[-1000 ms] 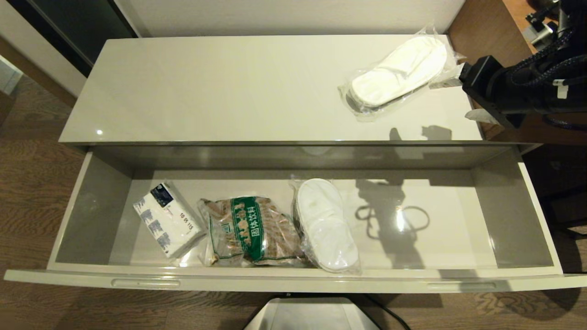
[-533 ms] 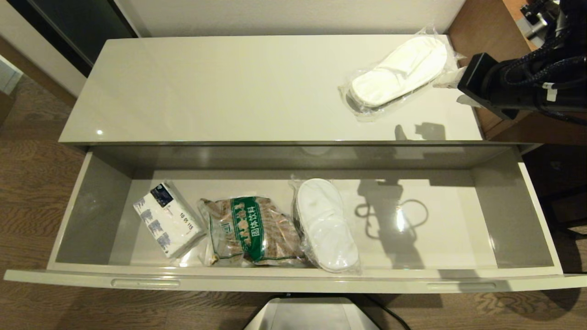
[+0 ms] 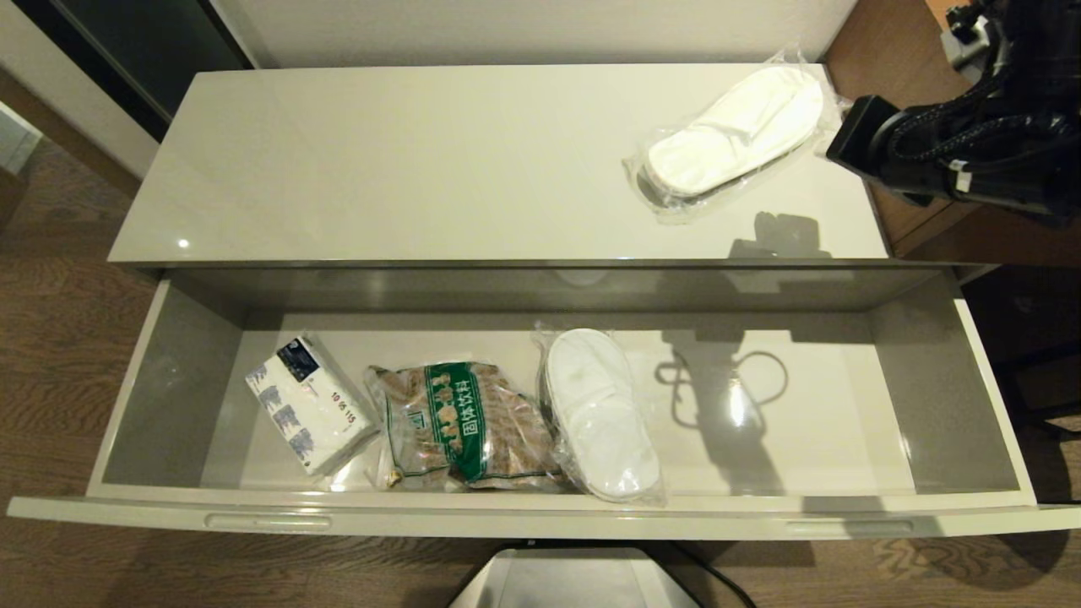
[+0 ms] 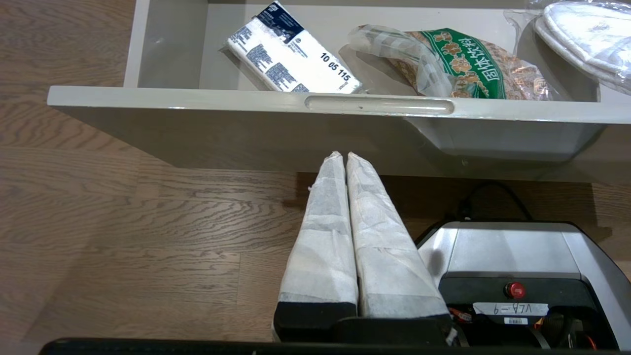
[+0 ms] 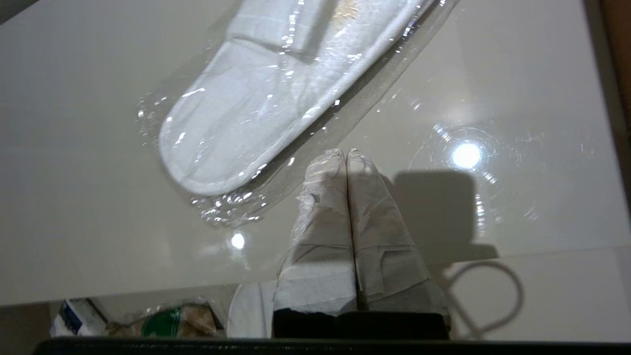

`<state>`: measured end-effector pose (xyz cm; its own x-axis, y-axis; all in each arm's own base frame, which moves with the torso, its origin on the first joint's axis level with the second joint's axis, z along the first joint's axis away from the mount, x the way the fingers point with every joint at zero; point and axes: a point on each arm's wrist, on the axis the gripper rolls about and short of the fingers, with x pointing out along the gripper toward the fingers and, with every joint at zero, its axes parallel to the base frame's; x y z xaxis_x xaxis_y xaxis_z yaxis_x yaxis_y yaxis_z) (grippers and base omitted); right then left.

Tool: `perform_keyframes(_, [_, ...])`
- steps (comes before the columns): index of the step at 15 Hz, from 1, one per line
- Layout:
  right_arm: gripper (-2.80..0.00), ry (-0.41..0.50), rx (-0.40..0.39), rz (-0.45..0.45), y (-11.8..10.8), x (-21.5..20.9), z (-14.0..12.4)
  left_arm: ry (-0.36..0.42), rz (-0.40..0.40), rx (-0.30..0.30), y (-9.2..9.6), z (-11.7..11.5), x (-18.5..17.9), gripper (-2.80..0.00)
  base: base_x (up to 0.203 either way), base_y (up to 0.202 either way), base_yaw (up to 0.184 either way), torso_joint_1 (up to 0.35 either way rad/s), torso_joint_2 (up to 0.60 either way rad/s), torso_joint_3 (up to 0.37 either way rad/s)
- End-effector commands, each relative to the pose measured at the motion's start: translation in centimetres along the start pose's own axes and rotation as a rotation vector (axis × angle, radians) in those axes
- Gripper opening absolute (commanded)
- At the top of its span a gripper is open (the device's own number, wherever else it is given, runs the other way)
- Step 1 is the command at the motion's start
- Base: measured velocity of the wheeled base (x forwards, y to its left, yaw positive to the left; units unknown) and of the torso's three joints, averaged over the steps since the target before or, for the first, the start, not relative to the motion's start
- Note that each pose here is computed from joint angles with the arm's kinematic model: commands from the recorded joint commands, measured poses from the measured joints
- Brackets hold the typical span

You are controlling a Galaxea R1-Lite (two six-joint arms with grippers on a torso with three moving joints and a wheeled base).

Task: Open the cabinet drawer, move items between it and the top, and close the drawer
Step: Pick up the disposable slippers on the table

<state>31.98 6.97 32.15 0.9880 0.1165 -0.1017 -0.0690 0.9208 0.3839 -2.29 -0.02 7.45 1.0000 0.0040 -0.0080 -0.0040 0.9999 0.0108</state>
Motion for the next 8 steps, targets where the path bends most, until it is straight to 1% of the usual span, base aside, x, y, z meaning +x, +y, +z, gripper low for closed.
perform_keyframes(1, [0.0,0.009,-0.005,-0.008,-0.7,2.1,-1.5,0.0,0.001,0.0,0.0,0.0,0.0,-2.8,0.0,0.0,0.0,0.0,0.0,0.0])
perform_keyframes(2, [0.0,-0.014,-0.011,0.013,-0.6,2.3,-1.5,0.0,0.001,0.0,0.0,0.0,0.0,-2.8,0.0,0.0,0.0,0.0,0.0,0.0])
perform_keyframes(3, [0.0,-0.011,-0.02,0.028,-0.5,2.3,-1.8,0.0,0.001,0.0,0.0,0.0,0.0,-2.8,0.0,0.0,0.0,0.0,0.0,0.0])
perform_keyframes(4, [0.0,-0.016,-0.03,0.065,0.1,2.3,-2.4,0.0,0.001,0.0,0.0,0.0,0.0,-2.8,0.0,0.0,0.0,0.0,0.0,0.0])
perform_keyframes(6, [0.0,-0.07,-0.031,0.117,0.8,2.2,-2.7,0.0,0.001,0.0,0.0,0.0,0.0,-2.8,0.0,0.0,0.0,0.0,0.0,0.0])
perform_keyframes(7, [0.0,-0.114,-0.029,0.142,1.1,2.1,-2.5,0.0,0.001,0.0,0.0,0.0,0.0,-2.8,0.0,0.0,0.0,0.0,0.0,0.0])
perform_keyframes(8, [0.0,-0.133,-0.037,0.161,1.3,2.1,-2.9,0.0,0.001,0.0,0.0,0.0,0.0,-2.8,0.0,0.0,0.0,0.0,0.0,0.0])
